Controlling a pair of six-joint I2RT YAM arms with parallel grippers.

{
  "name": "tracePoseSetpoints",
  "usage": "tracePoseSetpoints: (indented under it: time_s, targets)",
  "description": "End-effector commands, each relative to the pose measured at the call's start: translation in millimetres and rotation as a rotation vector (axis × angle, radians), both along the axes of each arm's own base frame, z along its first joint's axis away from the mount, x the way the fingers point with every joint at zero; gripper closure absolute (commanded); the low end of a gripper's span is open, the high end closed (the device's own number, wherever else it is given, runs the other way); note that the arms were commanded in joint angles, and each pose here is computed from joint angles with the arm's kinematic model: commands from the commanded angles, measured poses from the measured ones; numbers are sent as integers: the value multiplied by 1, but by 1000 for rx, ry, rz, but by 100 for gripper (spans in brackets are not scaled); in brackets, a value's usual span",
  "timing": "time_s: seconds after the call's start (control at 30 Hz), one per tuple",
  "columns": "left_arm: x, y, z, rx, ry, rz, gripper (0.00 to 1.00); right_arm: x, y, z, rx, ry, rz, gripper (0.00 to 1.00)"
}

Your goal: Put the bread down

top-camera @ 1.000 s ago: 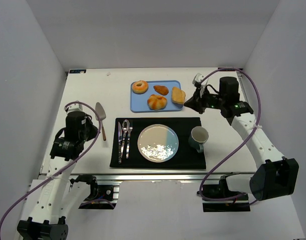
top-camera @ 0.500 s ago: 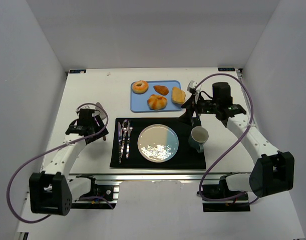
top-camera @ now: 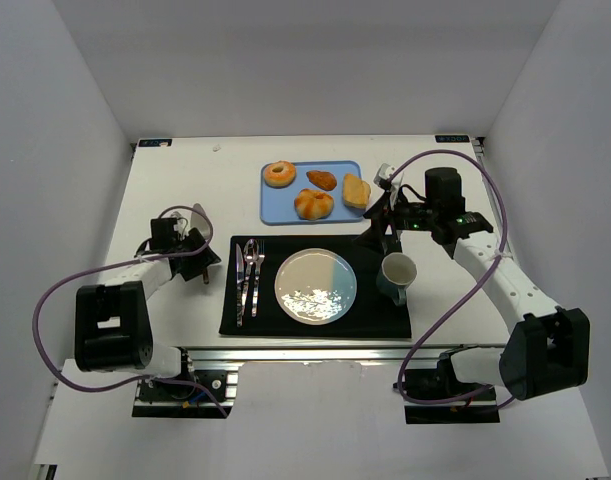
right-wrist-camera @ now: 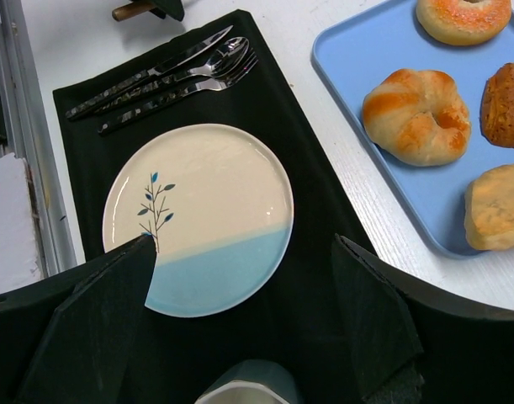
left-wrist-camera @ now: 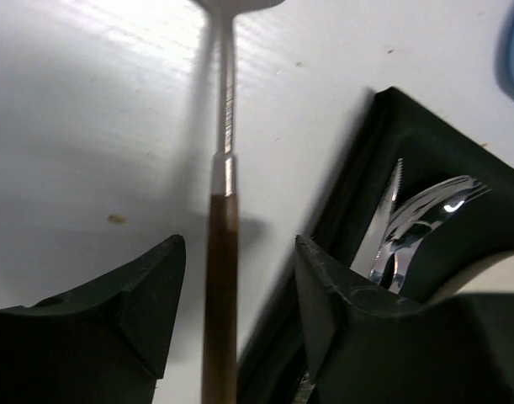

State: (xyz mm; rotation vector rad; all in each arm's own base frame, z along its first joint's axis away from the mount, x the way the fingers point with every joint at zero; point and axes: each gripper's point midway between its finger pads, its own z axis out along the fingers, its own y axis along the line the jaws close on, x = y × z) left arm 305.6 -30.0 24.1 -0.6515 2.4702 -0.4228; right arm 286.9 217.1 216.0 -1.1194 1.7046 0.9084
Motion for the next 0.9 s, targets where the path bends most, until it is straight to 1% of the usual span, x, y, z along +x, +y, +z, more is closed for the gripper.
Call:
tracePoseSetpoints:
  time_s: [0.0,0.03,0.07,0.13,0.47,0.6,0.63,0.8,0.83,0.87]
  targets:
    - [10,-13,0,-68,-33,-58,36,2,0,16,15,-72,-5,11]
    - [10,-14,0,-74,-34,-61,38,2,0,16,11,-73,-8,11]
    - [9,-14,-1,-77,-34,-61,42,2,-1,16,7,-76,-9,11]
    - [6,-15,-2,-88,-32,-65,45,4,-3,17,2,-83,-17,11]
    - [-4,-22,3,-135,-40,-55,46,7,-4,19,-2,-98,-23,11]
    - [-8,-24,1,-149,-35,-50,55,8,-4,20,-2,-104,-25,11]
    - [-8,-25,1,-152,-36,-50,60,8,-5,20,-2,-103,-27,11]
    - [-9,-24,3,-154,-38,-38,73,8,-5,21,-4,-111,-30,11]
    - [-9,-24,3,-155,-37,-37,79,8,-6,22,-4,-115,-31,11]
    - [-9,-23,4,-154,-38,-35,82,8,-6,22,-4,-115,-31,11]
